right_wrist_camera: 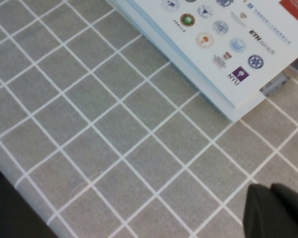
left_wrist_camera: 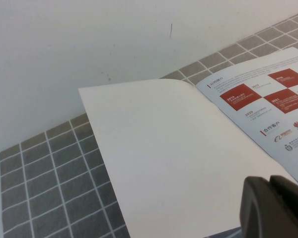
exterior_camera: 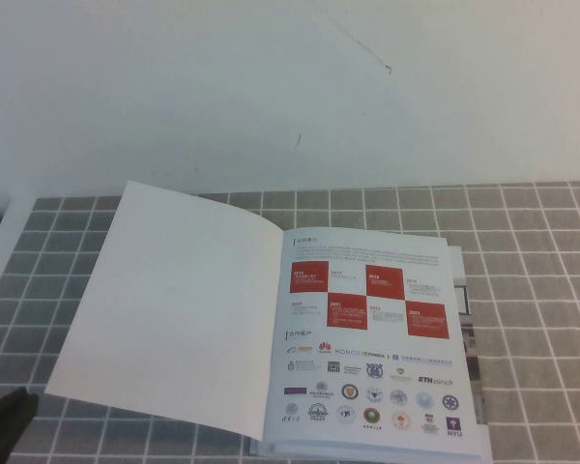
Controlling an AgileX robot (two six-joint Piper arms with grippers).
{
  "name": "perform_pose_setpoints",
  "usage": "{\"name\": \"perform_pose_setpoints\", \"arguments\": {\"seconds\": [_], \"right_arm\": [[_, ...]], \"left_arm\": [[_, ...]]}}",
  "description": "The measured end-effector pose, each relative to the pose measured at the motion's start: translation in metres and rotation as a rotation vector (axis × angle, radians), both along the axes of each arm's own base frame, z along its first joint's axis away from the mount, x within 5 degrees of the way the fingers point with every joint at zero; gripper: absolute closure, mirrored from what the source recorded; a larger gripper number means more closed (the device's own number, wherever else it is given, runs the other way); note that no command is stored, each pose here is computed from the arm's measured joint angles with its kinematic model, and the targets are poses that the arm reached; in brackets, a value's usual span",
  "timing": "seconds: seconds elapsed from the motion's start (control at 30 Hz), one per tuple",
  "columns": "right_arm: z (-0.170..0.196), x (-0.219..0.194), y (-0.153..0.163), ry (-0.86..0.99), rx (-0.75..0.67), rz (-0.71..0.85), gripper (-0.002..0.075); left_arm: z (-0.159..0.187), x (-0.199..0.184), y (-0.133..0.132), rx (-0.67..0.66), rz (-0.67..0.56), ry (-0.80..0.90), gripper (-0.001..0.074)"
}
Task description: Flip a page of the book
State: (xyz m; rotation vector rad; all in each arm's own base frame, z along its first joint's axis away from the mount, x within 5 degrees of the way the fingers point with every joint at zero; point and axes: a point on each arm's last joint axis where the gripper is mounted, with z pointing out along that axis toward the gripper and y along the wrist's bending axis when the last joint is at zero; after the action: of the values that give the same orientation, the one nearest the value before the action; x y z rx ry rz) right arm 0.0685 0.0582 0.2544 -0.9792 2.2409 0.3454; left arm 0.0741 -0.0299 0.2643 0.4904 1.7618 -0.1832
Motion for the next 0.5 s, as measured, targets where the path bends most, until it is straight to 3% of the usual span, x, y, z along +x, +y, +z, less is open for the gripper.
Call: {"name": "perform_pose_setpoints", "arguments": {"seconds": [0.23, 0.5], "right_arm": [[-0.001, -0.002, 0.000, 0.022, -0.005, 0.005, 0.0727], [-0.001, -0.002, 0.000, 0.028, 0.000, 0.006, 0.0727]], "left_arm": [[0.002, -0.002, 0.002, -0.011, 0.012, -0.017, 0.0738], [0.010, -0.016, 0.023, -0.071, 0.193, -0.136, 0.0738]]}}
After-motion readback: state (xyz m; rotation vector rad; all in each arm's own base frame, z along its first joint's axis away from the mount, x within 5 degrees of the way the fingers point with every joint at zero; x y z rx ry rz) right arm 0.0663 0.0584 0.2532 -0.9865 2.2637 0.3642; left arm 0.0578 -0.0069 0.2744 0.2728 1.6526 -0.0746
